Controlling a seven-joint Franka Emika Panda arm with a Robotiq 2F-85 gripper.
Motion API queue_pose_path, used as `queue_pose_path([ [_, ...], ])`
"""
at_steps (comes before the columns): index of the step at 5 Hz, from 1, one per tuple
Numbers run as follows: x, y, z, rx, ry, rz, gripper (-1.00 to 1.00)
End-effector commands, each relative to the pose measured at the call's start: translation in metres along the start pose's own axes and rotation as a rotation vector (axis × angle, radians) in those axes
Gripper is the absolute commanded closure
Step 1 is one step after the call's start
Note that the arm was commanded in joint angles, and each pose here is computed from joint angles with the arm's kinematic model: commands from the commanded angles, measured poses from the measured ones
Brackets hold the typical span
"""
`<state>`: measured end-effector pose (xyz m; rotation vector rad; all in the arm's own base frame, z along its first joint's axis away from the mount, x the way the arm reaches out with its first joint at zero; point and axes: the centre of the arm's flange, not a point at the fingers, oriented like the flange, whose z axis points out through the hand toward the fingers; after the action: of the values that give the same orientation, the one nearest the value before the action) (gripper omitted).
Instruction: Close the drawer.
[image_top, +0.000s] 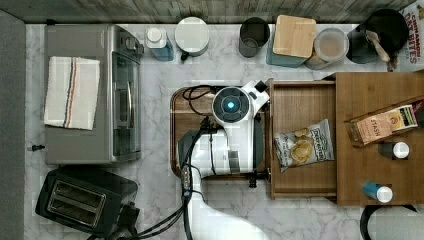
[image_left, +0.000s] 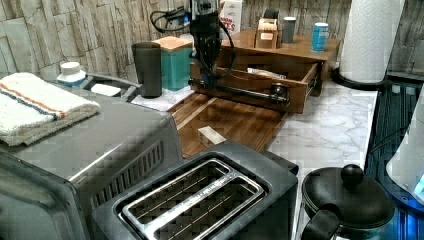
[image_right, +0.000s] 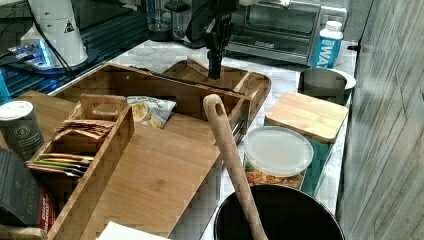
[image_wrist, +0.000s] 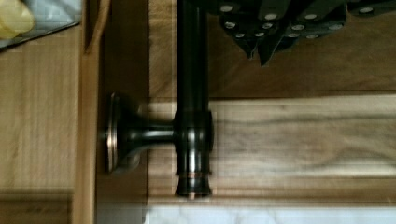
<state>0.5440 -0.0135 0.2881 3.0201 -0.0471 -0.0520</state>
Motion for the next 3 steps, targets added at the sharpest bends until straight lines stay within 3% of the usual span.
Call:
queue_pose_path([
  [1, -0.038, -0.008, 0.028, -0.001, -0.022, 0.019, 1.0],
  [3, -0.033, 0.035, 0.022, -0.024, 0.049, -0.065, 1.0],
])
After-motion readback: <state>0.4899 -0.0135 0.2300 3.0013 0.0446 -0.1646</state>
